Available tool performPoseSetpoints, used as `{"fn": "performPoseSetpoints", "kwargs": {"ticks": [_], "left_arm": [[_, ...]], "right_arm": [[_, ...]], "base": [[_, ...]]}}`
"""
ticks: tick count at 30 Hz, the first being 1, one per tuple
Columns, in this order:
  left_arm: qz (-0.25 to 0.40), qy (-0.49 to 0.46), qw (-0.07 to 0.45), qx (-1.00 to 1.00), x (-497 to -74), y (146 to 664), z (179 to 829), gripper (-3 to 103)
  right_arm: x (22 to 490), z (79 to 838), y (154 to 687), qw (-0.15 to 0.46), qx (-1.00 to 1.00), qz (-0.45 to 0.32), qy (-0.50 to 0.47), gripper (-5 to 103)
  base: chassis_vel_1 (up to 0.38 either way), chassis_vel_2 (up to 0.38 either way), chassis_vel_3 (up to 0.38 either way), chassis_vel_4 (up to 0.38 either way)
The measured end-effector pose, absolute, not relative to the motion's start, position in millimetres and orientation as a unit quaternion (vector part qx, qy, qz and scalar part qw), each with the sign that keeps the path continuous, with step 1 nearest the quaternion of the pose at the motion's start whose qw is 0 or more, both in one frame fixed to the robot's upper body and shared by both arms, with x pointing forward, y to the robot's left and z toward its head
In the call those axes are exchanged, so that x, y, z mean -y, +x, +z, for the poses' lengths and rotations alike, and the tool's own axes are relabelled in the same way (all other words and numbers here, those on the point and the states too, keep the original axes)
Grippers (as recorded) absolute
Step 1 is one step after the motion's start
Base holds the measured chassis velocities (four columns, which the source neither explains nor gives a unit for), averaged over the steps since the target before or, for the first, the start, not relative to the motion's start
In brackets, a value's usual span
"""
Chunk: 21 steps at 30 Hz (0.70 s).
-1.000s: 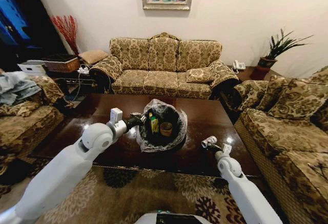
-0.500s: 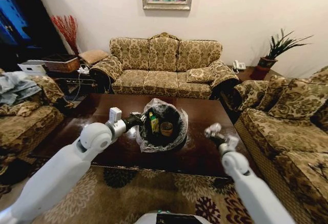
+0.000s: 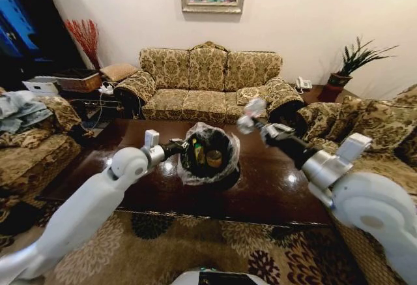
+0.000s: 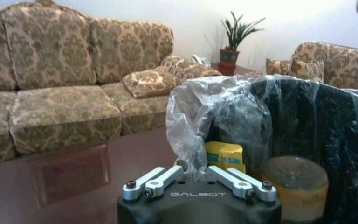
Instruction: Move to the front of the table and place the trash on the table into the trash bin.
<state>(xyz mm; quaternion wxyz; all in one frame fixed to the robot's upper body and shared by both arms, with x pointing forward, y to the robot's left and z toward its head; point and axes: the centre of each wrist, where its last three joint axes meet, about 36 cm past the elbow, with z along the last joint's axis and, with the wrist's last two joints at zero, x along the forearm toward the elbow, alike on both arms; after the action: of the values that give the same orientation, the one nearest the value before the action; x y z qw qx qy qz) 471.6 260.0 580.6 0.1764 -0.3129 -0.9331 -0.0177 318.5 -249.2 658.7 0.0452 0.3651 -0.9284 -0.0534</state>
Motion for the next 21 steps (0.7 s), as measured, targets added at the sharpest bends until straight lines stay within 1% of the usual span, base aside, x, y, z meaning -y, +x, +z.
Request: {"fn": "performPoseSetpoints", "kwargs": {"ticks": [3, 8, 17, 20, 21], "left_arm": [[-0.019, -0.316, 0.179, 0.931, -256.6, 474.7, 579.6, 2], [-0.021, -0.335, 0.184, 0.924, -238.0, 484.7, 577.2, 2], [-0.022, -0.340, 0.183, 0.922, -229.4, 491.4, 577.6, 2], [-0.021, -0.341, 0.183, 0.922, -227.8, 490.8, 576.5, 2], [-0.021, -0.341, 0.183, 0.922, -227.8, 490.8, 576.5, 2]], "right_arm": [[248.5, 652.9, 323.1, 0.048, 0.919, -0.051, 0.387, 0], [248.6, 639.4, 335.1, 0.052, 0.909, -0.063, 0.409, 0], [250.6, 618.4, 346.1, 0.081, 0.912, -0.034, 0.401, 0], [251.3, 612.3, 351.3, 0.079, 0.917, -0.019, 0.390, 16], [251.3, 612.3, 351.3, 0.079, 0.917, -0.019, 0.390, 16]], "base": [[0.000, 0.000, 0.000, 0.000], [0.000, 0.000, 0.000, 0.000], [0.000, 0.000, 0.000, 0.000], [0.000, 0.000, 0.000, 0.000], [0.000, 0.000, 0.000, 0.000]]}}
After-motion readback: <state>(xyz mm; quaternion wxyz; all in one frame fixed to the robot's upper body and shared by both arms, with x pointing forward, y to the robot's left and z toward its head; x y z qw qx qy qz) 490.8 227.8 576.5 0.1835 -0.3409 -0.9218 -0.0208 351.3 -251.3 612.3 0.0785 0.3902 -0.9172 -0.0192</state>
